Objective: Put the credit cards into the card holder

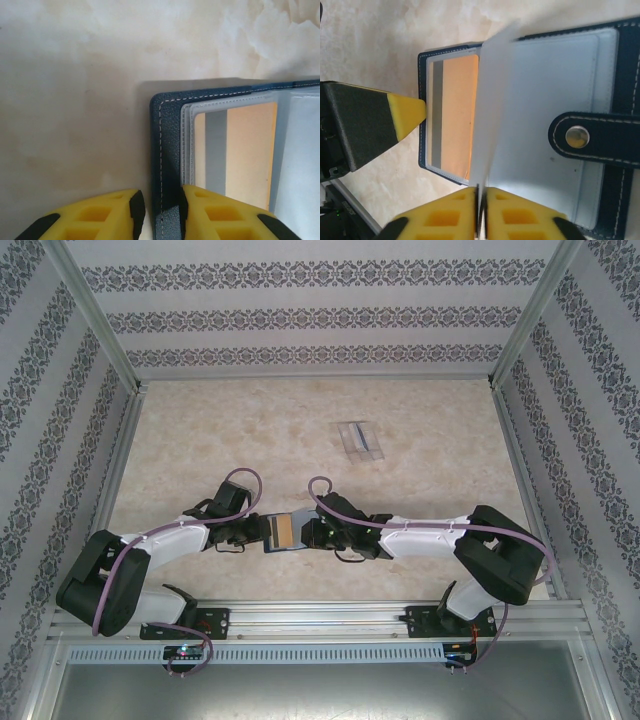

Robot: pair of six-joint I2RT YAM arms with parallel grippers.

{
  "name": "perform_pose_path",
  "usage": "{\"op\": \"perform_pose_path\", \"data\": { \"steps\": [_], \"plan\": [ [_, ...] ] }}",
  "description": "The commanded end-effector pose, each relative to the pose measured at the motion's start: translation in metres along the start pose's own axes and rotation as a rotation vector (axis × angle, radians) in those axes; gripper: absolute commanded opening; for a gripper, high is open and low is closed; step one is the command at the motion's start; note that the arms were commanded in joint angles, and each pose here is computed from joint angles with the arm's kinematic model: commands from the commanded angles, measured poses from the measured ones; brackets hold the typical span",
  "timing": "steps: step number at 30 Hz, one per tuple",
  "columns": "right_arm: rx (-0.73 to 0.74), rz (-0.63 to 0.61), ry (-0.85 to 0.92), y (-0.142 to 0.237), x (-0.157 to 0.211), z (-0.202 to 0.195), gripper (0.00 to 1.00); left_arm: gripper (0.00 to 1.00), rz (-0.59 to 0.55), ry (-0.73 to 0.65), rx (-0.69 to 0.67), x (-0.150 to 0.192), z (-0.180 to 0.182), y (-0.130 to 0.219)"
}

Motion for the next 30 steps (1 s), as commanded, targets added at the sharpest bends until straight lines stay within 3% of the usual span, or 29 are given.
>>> {"op": "perform_pose_path", "data": {
  "steps": [1, 11, 15, 19, 23, 30],
  "plan": [
    [-0.009, -0.029, 0.038, 0.000, -0.006, 0.004, 0.07, 0.31, 0.076, 0.008, -0.016, 0.024, 0.011, -0.017],
    [-0.069, 0.002, 0.141, -0.014, -0.008, 0.030, 0.06, 0.35, 0.002, -0.007, -0.038, 0.022, 0.008, 0.007],
    [-0.092, -0.001, 0.157, -0.019, -0.005, 0.041, 0.15, 0.35, -0.094, -0.024, -0.116, 0.018, 0.008, 0.032],
    [-0.095, 0.001, 0.167, -0.025, -0.005, 0.045, 0.27, 0.31, -0.187, -0.003, -0.101, 0.015, 0.009, 0.055],
    [-0.132, 0.006, 0.215, -0.038, 0.000, 0.049, 0.33, 0.32, -0.232, -0.009, -0.007, 0.011, 0.000, 0.066],
    [-0.210, -0.024, 0.219, -0.040, -0.001, 0.051, 0.41, 0.32, -0.234, -0.037, 0.009, -0.003, -0.010, 0.071]
  ]
}}
Point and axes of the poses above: each hand's point on the last joint's axis, 136 mm out from that joint toward the fingers, its own y axis back along the fingers, its own z axis along the line the jaws close on, x = y × z, the point moved 10 cm from there along y, back along the fingers, and after that the axes turned 2 degrees about -y, right-handed, at the moved point
